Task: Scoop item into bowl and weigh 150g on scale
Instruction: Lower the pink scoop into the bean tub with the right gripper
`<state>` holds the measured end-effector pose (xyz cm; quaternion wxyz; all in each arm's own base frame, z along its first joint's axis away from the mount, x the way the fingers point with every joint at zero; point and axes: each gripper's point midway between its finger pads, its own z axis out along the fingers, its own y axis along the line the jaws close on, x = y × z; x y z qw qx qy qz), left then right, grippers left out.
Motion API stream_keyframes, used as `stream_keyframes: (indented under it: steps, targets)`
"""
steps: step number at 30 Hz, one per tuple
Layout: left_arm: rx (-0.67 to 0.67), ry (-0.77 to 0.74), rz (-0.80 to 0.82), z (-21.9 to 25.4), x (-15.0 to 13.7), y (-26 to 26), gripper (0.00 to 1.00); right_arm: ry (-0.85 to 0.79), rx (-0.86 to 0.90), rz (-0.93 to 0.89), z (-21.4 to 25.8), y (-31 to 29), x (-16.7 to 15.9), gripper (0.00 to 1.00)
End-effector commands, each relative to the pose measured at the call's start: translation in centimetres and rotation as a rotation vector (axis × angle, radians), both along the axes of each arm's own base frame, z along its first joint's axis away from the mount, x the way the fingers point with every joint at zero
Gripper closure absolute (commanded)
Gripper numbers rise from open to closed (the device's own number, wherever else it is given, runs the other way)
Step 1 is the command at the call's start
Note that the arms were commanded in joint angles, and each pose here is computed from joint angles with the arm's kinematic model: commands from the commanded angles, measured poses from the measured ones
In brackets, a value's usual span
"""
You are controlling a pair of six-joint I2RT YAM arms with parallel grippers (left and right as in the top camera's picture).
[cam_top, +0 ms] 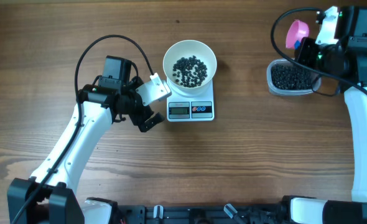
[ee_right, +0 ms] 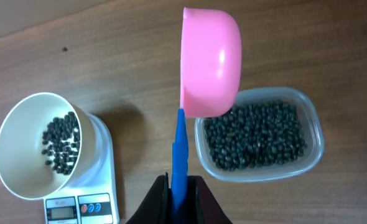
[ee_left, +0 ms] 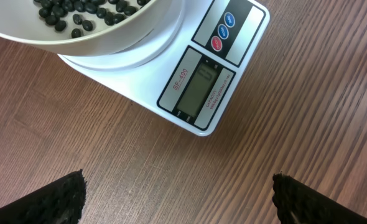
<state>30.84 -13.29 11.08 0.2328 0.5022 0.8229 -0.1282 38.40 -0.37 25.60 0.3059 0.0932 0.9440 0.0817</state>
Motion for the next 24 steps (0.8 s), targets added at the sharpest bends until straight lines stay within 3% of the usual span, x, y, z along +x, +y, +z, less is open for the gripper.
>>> stream_keyframes:
  steps: [1, 9, 14, 18, 24]
  targets:
    - [-0.018, 0.000, -0.015, 0.1, 0.1, -0.3, 0.00, 0.060, -0.046, -0.005, -1.3, -0.7, -0.8, 0.96]
    - [-0.018, 0.000, -0.015, 0.1, 0.1, -0.3, 0.00, 0.178, -0.179, 0.009, -3.1, -2.6, -2.8, 0.96]
    - [-0.018, 0.000, -0.015, 0.1, 0.1, -0.3, 0.00, 0.286, -0.250, 0.055, -6.2, -4.2, -2.4, 0.96]
    - [-0.018, 0.000, -0.015, 0.1, 0.1, -0.3, 0.00, 0.372, -0.235, 0.101, -9.2, -4.8, -2.0, 0.96]
    - [-0.018, 0.000, -0.015, 0.1, 0.1, -0.3, 0.00, 0.433, -0.071, 0.269, -13.0, -2.1, -1.4, 0.96]
